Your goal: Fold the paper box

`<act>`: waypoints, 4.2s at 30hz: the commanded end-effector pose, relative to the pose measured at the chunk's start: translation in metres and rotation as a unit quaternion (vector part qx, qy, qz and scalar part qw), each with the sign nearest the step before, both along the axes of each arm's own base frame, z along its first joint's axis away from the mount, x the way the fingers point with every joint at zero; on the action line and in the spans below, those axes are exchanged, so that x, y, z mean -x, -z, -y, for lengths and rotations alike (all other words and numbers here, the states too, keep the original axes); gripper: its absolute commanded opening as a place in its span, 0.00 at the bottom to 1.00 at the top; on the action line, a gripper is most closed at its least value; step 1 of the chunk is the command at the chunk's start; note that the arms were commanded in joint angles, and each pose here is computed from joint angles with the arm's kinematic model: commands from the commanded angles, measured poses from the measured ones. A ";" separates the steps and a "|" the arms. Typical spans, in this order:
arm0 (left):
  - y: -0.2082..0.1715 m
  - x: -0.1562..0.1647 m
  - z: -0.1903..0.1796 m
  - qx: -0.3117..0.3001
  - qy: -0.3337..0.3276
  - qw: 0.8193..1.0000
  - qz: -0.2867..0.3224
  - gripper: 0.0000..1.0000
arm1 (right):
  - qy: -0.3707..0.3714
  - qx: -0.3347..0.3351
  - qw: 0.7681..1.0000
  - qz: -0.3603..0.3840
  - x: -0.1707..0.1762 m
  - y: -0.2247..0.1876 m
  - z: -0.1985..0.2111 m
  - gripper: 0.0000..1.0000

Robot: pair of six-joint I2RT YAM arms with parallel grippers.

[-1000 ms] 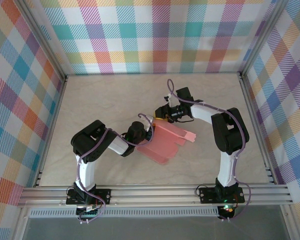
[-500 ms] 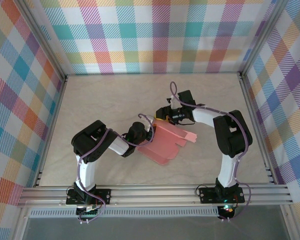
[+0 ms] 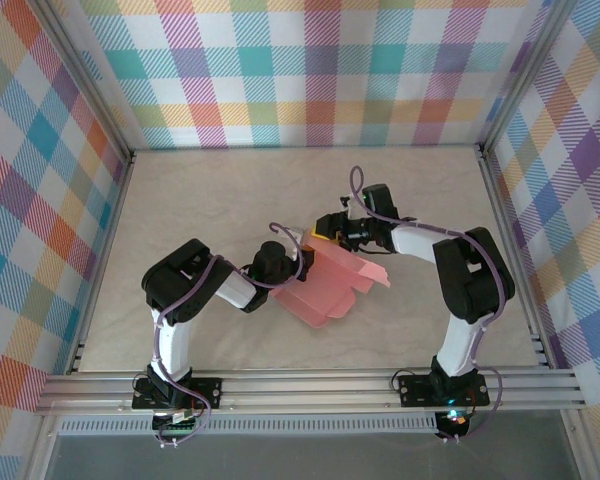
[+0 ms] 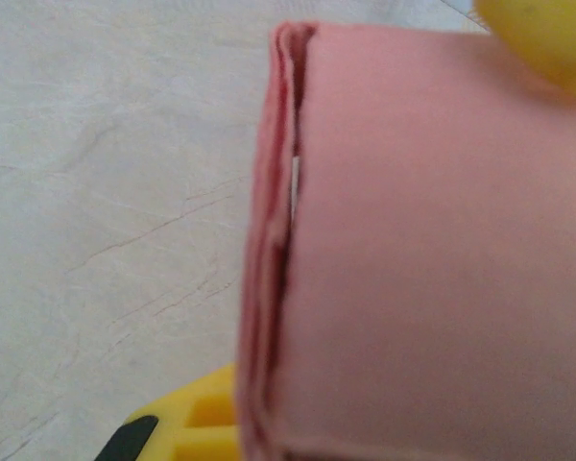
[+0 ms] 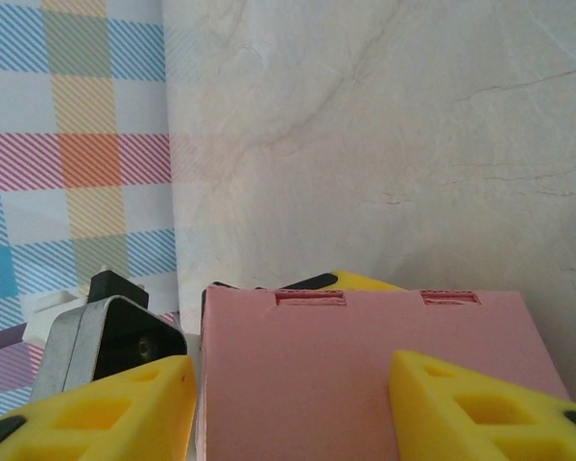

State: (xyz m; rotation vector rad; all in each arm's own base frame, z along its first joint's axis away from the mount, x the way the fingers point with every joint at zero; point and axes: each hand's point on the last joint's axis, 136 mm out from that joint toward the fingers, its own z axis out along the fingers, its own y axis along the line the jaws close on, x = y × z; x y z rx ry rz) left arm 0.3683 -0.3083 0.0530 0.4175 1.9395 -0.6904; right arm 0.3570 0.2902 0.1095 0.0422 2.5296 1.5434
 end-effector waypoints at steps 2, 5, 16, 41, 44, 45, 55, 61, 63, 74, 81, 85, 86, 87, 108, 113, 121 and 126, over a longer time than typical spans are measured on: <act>-0.019 -0.024 -0.003 0.038 -0.031 0.999 0.015 0.00 | -0.046 -0.049 0.997 -0.043 0.034 -0.016 -0.023 0.54; -0.019 -0.025 -0.003 0.041 -0.033 0.999 0.011 0.00 | -0.042 -0.034 0.997 -0.045 0.040 -0.010 -0.033 0.53; -0.014 -0.023 -0.006 0.032 -0.030 0.999 0.005 0.00 | -0.015 -0.007 0.999 -0.033 0.039 -0.008 -0.030 0.54; -0.037 -0.023 -0.066 -0.223 -0.069 0.969 -0.075 0.00 | 0.100 0.167 0.972 0.131 0.010 -0.061 0.101 0.85; -0.046 -0.023 -0.073 -0.229 -0.067 0.966 -0.105 0.00 | 0.115 0.179 0.966 0.148 0.009 -0.065 0.111 0.85; -0.047 -0.023 -0.075 -0.226 -0.067 0.965 -0.117 0.00 | 0.120 0.179 0.964 0.153 0.008 -0.067 0.114 0.85; -0.066 -0.038 -0.065 -0.039 -0.113 0.983 -0.138 0.01 | 0.224 0.166 0.938 0.204 0.004 -0.103 0.160 0.84; -0.085 -0.047 -0.054 0.083 -0.140 0.975 -0.150 0.00 | 0.251 0.141 0.929 0.233 0.008 -0.119 0.167 0.84; -0.088 -0.052 -0.063 0.122 -0.190 0.958 -0.175 0.00 | 0.255 0.136 0.928 0.236 0.010 -0.119 0.167 0.84; -0.100 -0.053 -0.057 0.257 -0.206 0.924 -0.196 0.00 | 0.245 0.059 0.939 0.235 0.008 -0.126 0.149 0.82; -0.114 -0.049 -0.041 0.286 -0.160 0.925 -0.190 0.00 | 0.249 -0.040 0.944 0.212 -0.003 -0.139 0.133 0.82; -0.119 -0.044 -0.043 0.301 -0.158 0.923 -0.178 0.00 | 0.236 -0.090 0.948 0.193 -0.012 -0.143 0.122 0.81; -0.118 -0.043 -0.044 0.299 -0.162 0.923 -0.181 0.00 | 0.237 -0.093 0.948 0.191 -0.015 -0.143 0.121 0.81; -0.118 -0.043 -0.044 0.298 -0.162 0.923 -0.181 0.00 | 0.236 -0.093 0.948 0.190 -0.016 -0.143 0.120 0.81; -0.122 -0.035 -0.025 0.286 -0.120 0.933 -0.181 0.00 | 0.157 -0.099 0.972 0.145 -0.028 -0.133 0.064 0.54; -0.121 -0.035 -0.026 0.273 -0.126 0.937 -0.177 0.00 | 0.162 -0.093 0.975 0.121 -0.028 -0.127 0.064 0.41; -0.117 -0.037 -0.023 0.258 -0.126 0.942 -0.175 0.00 | 0.159 -0.087 0.977 0.116 -0.024 -0.126 0.064 0.29; -0.114 -0.036 -0.027 0.250 -0.134 0.944 -0.170 0.00 | 0.161 -0.082 0.976 0.120 -0.023 -0.128 0.066 0.42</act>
